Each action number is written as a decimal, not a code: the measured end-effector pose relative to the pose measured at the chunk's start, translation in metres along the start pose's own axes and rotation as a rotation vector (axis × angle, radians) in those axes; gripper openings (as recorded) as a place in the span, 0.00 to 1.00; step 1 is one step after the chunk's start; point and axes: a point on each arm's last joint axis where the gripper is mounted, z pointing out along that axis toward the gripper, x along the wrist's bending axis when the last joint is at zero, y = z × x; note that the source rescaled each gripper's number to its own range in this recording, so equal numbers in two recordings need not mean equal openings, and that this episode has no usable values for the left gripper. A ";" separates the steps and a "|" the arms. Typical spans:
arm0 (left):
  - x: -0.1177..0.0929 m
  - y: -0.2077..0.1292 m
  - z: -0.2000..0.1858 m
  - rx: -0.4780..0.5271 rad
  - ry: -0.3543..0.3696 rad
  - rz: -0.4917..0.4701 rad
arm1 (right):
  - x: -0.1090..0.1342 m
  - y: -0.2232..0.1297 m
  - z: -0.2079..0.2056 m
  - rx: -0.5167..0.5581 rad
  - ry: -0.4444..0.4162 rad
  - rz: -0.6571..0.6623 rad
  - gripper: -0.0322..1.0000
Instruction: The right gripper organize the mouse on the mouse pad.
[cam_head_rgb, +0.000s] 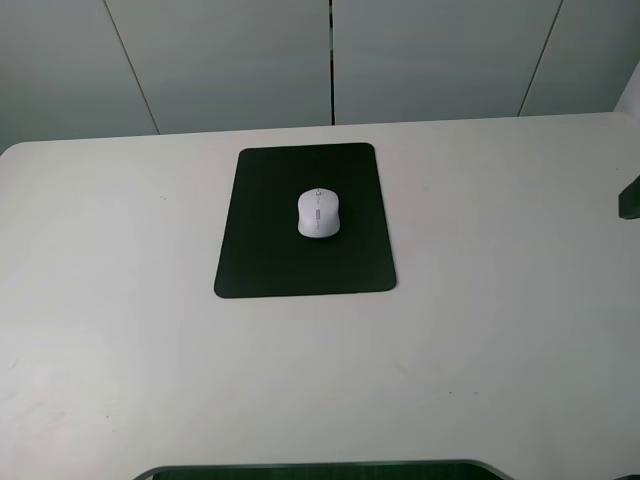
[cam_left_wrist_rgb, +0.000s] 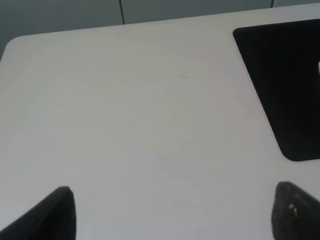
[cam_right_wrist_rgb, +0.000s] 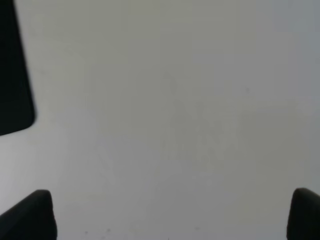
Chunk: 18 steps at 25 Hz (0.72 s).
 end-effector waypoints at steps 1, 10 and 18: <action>0.000 0.000 0.000 0.000 0.000 0.000 | -0.001 -0.004 -0.006 -0.024 0.004 -0.004 0.99; 0.000 0.000 0.000 0.000 0.000 0.000 | -0.017 -0.051 -0.049 -0.239 0.025 -0.069 0.99; 0.000 0.000 0.000 0.000 0.000 0.000 | -0.028 -0.088 -0.071 -0.415 0.045 -0.147 1.00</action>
